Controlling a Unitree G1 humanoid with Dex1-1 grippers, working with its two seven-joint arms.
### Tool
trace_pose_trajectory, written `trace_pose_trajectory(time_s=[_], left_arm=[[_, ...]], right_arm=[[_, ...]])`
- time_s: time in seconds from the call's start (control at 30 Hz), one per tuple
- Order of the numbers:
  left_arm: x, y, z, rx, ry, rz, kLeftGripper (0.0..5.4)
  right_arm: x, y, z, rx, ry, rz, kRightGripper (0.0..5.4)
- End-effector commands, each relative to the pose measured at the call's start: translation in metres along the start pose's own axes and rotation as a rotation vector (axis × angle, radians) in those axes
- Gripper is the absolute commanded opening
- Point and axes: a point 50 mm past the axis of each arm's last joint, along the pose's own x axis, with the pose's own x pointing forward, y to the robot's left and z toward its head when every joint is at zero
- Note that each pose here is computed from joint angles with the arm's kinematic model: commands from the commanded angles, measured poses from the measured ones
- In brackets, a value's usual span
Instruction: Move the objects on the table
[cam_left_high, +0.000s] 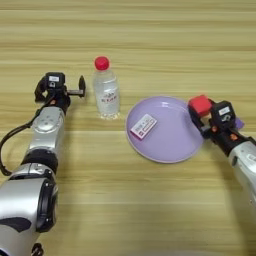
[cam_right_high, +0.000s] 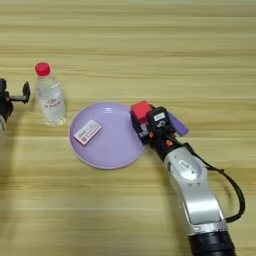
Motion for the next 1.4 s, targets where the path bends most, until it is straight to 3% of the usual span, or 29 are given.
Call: trace_pose_trajectory(time_s=[0.03, 0.47, 0.93, 0.97, 1.2, 1.4], left_arm=[[-0.001, 0.000, -0.002, -0.001, 0.014, 0.005, 5.40], [0.000, -0.001, -0.002, -0.002, 0.012, 0.004, 5.40], [0.000, -0.002, -0.001, -0.002, 0.013, 0.004, 5.40], [0.000, -0.002, -0.001, -0.002, 0.013, 0.005, 5.40], [0.000, -0.002, -0.001, -0.001, 0.012, 0.005, 5.40], [0.000, -0.001, -0.001, -0.003, 0.010, 0.008, 5.40]], right_arm=[[0.002, 0.010, 0.000, 0.018, 0.014, 0.055, 2.34], [0.005, 0.030, -0.013, 0.027, 0.071, 0.162, 2.34], [0.006, 0.032, -0.022, 0.034, 0.114, 0.175, 2.33], [0.006, 0.032, -0.022, 0.035, 0.114, 0.177, 2.69], [0.007, 0.031, -0.017, 0.041, 0.093, 0.172, 3.33], [0.008, 0.028, -0.006, 0.058, 0.014, 0.157, 3.93]])
